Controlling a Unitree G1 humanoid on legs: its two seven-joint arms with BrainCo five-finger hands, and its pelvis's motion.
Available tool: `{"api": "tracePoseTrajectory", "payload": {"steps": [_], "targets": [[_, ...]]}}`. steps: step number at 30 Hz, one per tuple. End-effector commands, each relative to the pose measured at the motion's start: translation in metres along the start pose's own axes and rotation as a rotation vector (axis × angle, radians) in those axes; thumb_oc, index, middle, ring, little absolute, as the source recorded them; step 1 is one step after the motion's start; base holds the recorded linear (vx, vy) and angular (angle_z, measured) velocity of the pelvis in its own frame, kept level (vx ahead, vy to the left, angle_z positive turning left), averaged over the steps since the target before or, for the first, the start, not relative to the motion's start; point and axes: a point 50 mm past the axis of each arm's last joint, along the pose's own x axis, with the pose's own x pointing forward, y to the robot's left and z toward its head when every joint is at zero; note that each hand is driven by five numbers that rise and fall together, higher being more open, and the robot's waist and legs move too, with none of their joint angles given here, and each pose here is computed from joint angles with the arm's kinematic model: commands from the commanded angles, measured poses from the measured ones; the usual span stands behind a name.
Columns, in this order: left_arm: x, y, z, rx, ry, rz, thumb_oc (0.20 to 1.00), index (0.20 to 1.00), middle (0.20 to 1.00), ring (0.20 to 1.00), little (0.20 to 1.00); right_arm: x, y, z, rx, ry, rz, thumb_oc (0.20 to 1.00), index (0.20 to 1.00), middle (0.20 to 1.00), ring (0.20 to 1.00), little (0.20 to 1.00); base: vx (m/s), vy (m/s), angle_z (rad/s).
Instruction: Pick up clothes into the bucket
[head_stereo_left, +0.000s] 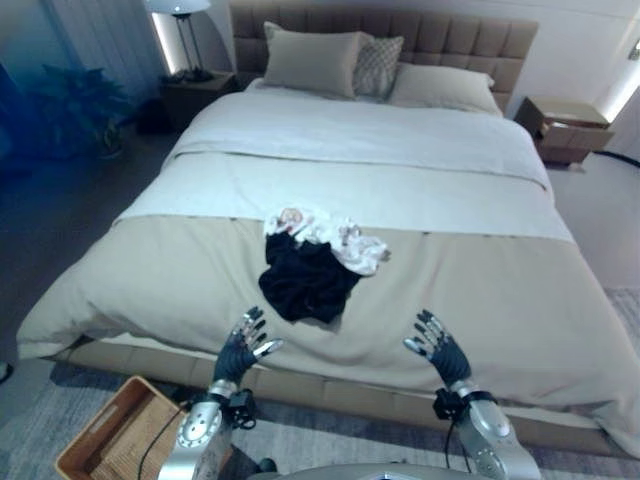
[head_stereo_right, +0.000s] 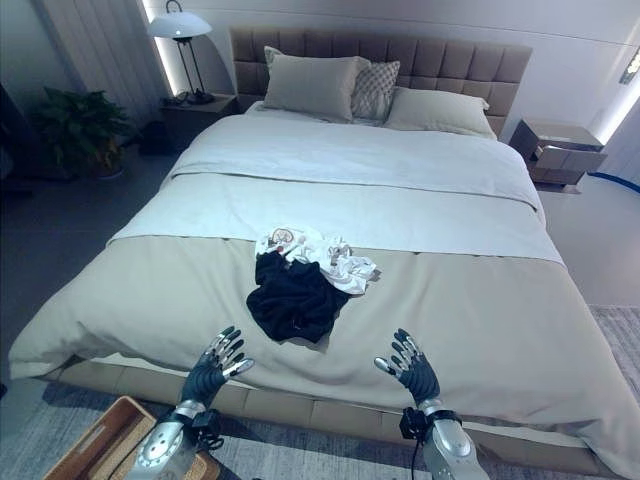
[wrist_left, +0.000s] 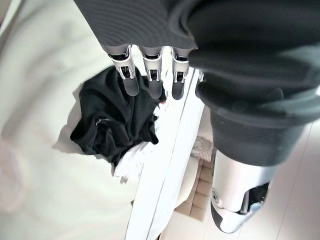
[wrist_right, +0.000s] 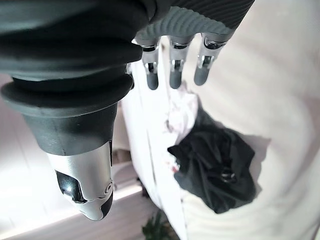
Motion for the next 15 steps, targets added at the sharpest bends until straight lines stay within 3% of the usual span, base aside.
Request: {"api": "tracePoseTrajectory", "payload": {"steps": [1, 4, 15], "targets": [[0.01, 0.004, 0.048, 0.001, -0.216, -0.034, 1.0, 1.0, 1.0, 1.0, 1.0, 0.011, 0.002, 0.046, -0.005, -0.217, 0.043, 1.0, 1.0, 1.0, 1.0, 1.0, -0.02, -0.051, 0.42], [0.008, 0.006, 0.044, -0.033, -0.201, -0.013, 1.0, 1.0, 1.0, 1.0, 1.0, 0.015, 0.0, 0.051, -0.047, -0.224, 0.04, 1.0, 1.0, 1.0, 1.0, 1.0, 0.04, 0.035, 0.27], [0.012, 0.009, 0.046, 0.046, -0.199, -0.015, 1.0, 1.0, 1.0, 1.0, 1.0, 0.02, 0.006, 0.046, 0.019, -0.211, 0.023, 1.0, 1.0, 1.0, 1.0, 1.0, 0.13, 0.264, 0.01]]}}
